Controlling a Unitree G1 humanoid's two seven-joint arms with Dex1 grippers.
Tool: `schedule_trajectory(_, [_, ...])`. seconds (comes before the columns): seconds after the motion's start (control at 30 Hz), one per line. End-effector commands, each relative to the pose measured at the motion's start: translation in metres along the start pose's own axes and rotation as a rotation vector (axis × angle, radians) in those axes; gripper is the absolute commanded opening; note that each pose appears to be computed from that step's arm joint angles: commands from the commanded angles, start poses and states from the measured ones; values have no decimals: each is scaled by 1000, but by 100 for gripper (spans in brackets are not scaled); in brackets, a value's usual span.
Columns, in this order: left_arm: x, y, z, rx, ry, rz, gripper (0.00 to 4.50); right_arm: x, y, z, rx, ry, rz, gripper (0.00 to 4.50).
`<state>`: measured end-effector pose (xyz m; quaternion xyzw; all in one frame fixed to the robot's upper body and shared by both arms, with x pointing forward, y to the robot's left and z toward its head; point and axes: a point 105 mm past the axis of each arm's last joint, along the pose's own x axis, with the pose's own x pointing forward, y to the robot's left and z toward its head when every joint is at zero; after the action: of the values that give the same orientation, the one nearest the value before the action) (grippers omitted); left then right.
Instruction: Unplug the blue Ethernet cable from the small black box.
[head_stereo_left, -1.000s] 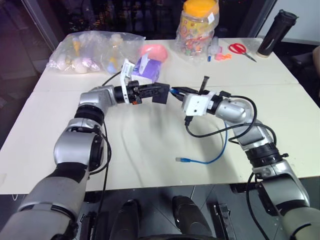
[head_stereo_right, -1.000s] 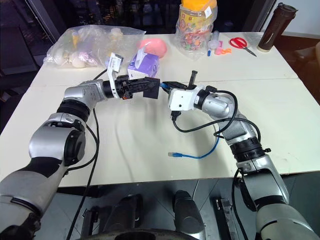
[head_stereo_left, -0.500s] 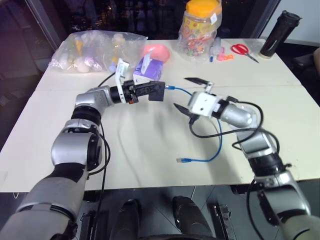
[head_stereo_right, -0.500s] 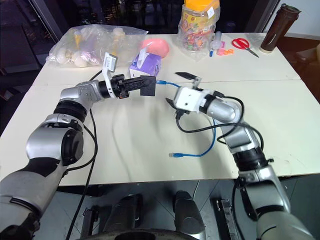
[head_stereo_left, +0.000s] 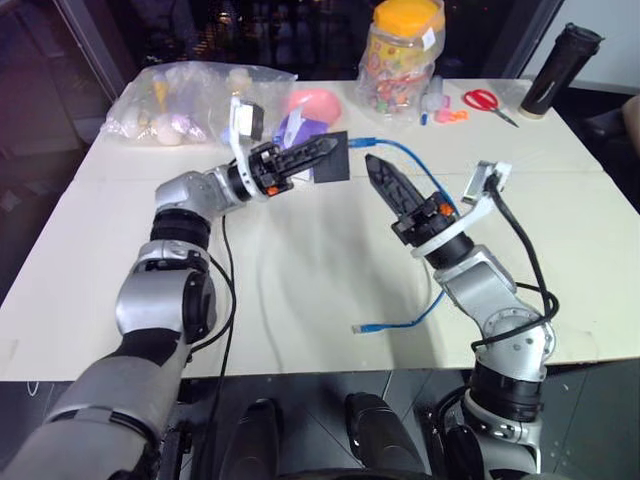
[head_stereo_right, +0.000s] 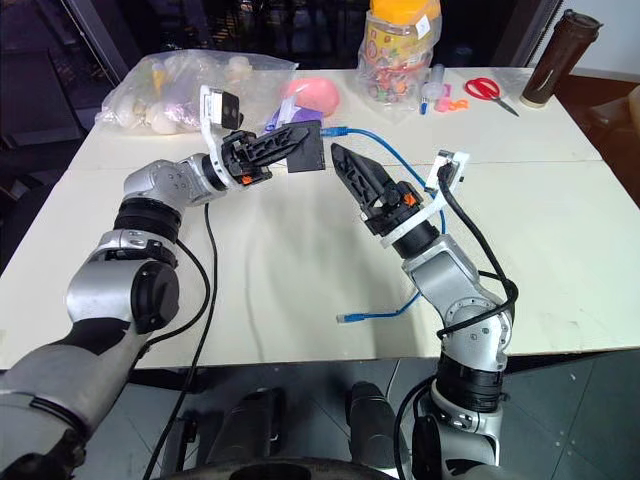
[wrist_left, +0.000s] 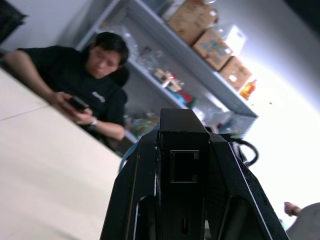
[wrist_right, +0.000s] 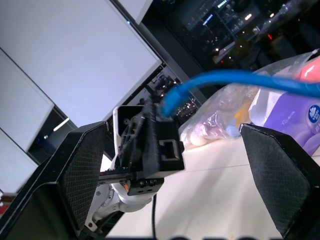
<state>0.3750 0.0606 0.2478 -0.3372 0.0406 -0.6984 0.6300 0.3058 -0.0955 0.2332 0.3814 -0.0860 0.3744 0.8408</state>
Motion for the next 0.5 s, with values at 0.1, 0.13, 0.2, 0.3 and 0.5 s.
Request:
schedule_trajectory(0.1, [12, -16, 1, 24, 13, -83, 51, 2, 15, 8, -4, -26, 62, 439])
schedule_trajectory(0.13, [12, -16, -1, 23, 17, -82, 51, 3, 15, 9, -5, -27, 64, 439])
schedule_trajectory(0.2, [12, -16, -2, 21, 16, -80, 51, 4, 15, 9, -6, -24, 68, 439])
schedule_trajectory(0.3, [11, -17, -3, 18, 12, -79, 51, 6, 15, 9, -8, -15, 75, 439])
schedule_trajectory(0.5, [10, -19, -9, 14, 29, -80, 51, 10, 18, 3, -1, 4, 91, 358])
